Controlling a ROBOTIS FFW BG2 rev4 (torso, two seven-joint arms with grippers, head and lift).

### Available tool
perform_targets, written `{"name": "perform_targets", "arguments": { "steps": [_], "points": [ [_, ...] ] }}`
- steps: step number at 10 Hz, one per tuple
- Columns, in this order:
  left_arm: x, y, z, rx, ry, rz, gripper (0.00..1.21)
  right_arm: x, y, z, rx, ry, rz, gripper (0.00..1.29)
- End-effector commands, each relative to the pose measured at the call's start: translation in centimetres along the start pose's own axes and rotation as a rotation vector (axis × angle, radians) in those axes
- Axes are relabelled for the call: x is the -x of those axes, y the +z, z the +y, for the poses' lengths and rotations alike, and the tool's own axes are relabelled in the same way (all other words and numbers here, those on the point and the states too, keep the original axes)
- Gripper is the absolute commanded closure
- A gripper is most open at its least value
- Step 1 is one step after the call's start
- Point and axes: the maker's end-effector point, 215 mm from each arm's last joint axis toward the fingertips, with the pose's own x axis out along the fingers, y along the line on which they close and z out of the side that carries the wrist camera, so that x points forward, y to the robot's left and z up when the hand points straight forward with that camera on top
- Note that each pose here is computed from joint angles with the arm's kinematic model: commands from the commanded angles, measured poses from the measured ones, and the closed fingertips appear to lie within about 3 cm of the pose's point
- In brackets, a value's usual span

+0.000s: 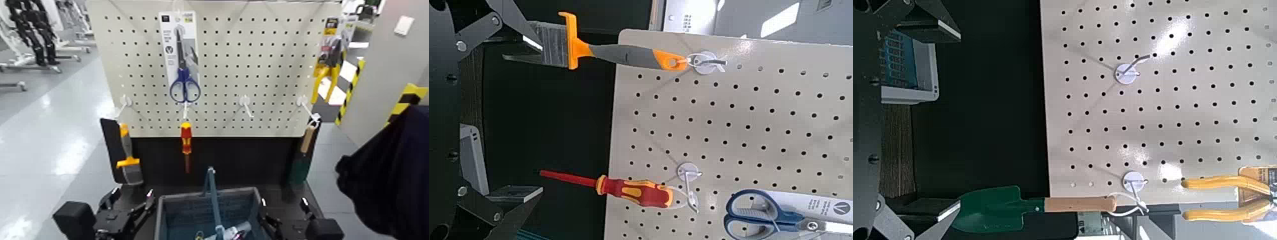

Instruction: Grasp the handle of the crate.

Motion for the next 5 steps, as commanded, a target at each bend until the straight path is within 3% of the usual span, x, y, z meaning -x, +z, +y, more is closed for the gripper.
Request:
{"name": "perform_targets", "arguments": {
  "steps": [1,3,5],
  "points": [
    [-0.2,0.2,-0.3,0.020,-0.013,-0.001,0.29,0.0,-0.1,0.0,0.000,0.000,0.002,0.13],
    [-0.4,0.0,-0.6,0.049,-0.023,0.010,0.29,0.0,-0.1,0.1,0.000,0.001,0.003,0.13],
    [-1.3,-0.1,-2.1,0.154,-0.077,0.050,0.29,0.0,-0.2,0.1,0.000,0.001,0.006,0.13]
  ]
}}
